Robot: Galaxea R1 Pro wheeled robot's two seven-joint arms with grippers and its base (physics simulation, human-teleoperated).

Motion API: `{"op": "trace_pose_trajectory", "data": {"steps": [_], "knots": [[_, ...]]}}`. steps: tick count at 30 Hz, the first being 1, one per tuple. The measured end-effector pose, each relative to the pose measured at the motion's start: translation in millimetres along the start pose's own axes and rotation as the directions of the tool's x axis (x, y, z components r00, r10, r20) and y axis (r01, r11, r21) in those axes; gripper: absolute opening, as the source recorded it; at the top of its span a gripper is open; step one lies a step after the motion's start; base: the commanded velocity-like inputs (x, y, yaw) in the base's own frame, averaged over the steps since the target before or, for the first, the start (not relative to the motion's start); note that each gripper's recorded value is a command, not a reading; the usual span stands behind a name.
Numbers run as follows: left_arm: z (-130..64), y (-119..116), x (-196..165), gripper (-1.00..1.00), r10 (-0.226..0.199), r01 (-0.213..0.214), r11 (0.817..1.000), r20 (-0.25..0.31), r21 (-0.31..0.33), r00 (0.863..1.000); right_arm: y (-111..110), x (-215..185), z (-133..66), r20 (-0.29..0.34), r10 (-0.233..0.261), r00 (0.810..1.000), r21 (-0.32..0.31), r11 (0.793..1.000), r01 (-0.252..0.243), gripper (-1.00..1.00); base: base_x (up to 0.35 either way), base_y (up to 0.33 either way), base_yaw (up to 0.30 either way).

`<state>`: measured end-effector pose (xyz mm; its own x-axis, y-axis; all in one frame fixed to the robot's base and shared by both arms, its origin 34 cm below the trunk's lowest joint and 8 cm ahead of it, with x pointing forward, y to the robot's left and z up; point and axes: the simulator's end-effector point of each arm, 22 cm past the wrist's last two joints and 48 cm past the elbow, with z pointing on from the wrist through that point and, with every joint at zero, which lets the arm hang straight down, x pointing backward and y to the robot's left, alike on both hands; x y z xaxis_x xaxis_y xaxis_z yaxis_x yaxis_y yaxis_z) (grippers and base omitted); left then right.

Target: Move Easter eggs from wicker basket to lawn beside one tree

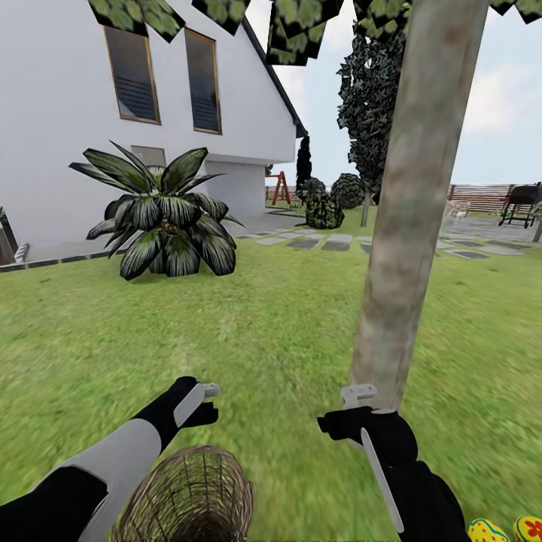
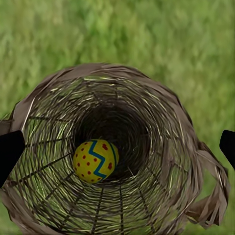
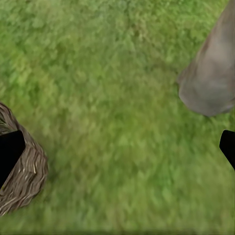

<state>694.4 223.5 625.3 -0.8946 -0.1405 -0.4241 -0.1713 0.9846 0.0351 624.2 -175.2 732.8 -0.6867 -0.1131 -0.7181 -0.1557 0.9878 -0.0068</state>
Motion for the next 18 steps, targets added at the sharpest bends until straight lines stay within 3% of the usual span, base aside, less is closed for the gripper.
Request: {"op": "trace_pose_trajectory", "data": {"steps": [18], "knots": [[30.7, 0.3, 21.0, 1.00, -0.001, 0.001, 1.000, 0.000, 0.001, 1.000, 0.4, 30.5, 21.1, 0.001, 0.002, 1.000, 0.001, 1.000, -0.002, 1.00, 0.000, 0.000, 0.000]]}}
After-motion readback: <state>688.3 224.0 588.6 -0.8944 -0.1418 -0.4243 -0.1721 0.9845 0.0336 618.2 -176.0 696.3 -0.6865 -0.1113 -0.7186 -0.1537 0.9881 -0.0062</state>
